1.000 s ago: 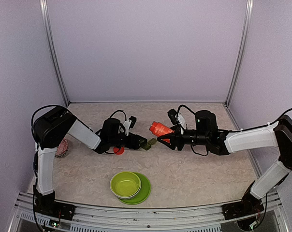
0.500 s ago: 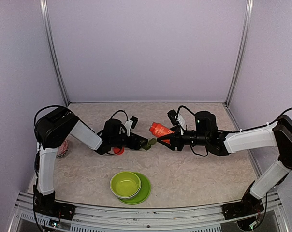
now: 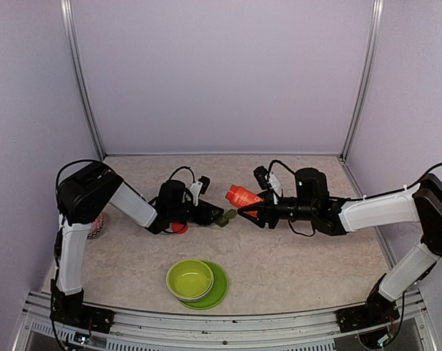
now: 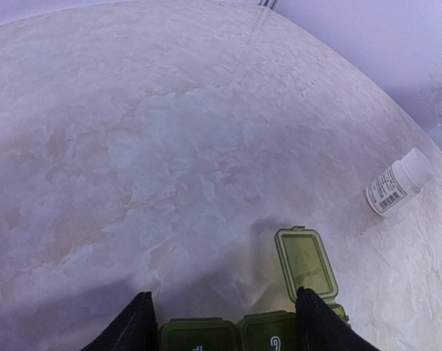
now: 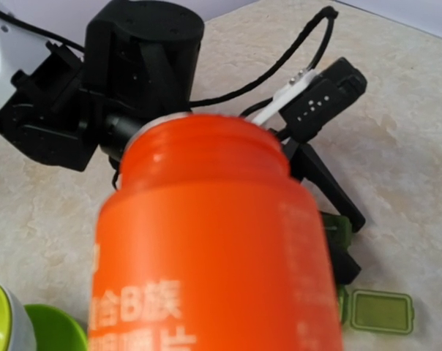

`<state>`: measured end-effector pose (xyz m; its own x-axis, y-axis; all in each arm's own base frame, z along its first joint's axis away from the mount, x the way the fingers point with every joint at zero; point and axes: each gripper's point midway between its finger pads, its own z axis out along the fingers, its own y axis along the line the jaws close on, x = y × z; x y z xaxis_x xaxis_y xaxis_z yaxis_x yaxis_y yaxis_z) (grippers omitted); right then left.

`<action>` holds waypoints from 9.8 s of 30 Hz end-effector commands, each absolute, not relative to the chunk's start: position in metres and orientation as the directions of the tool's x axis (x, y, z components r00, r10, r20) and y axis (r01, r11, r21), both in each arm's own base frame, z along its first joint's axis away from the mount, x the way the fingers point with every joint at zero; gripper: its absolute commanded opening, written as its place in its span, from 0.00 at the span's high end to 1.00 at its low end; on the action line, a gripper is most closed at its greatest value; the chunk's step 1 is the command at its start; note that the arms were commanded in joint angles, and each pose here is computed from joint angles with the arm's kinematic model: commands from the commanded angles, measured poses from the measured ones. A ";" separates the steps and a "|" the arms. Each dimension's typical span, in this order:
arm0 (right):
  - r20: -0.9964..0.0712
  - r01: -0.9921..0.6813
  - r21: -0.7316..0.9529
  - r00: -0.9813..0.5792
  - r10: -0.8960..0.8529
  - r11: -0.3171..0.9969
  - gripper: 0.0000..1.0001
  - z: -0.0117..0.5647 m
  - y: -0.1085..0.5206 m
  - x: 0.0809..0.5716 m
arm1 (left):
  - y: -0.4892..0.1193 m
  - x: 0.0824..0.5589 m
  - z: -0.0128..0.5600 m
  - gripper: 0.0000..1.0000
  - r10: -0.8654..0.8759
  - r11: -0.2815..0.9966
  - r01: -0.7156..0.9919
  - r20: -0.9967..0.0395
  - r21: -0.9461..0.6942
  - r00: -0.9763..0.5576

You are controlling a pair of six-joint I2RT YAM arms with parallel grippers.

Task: Sort the pills into containers
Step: Hold the pill container at the center of the board, then pour the pill into the compartment of the pill container.

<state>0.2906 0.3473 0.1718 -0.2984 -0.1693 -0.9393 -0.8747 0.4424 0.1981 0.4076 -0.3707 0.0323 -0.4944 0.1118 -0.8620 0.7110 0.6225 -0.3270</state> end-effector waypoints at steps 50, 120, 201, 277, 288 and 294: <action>-0.843 -0.820 0.210 -0.427 -0.326 0.532 0.61 0.080 0.363 0.317 | -0.366 0.399 0.023 0.39 0.097 0.610 0.722 -0.874 -0.326 -0.476; -0.768 -0.801 0.187 -0.480 -0.424 0.569 0.60 0.059 0.368 0.323 | -0.376 0.396 0.023 0.36 0.114 0.585 0.747 -0.880 -0.315 -0.461; -0.588 -0.790 0.089 -0.533 -0.608 0.606 0.58 0.066 0.373 0.325 | -0.374 0.396 0.024 0.36 0.101 0.586 0.744 -0.882 -0.321 -0.460; -0.445 -0.789 0.059 -0.569 -0.692 0.611 0.57 0.065 0.378 0.327 | -0.374 0.396 0.024 0.37 0.097 0.584 0.744 -0.882 -0.324 -0.461; -0.425 -0.790 0.042 -0.568 -0.705 0.611 0.57 0.068 0.378 0.331 | -0.374 0.396 0.023 0.37 0.096 0.585 0.743 -0.882 -0.326 -0.462; -0.410 -0.792 0.030 -0.566 -0.715 0.610 0.56 0.068 0.378 0.333 | -0.374 0.396 0.024 0.37 0.094 0.585 0.743 -0.882 -0.326 -0.462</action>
<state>0.3298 0.3710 0.0663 -0.5825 -0.7022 -0.4093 -0.7832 0.6197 0.0514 0.4017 -0.3736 0.0358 -0.4474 0.0850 -0.8903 0.7404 0.5936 -0.3154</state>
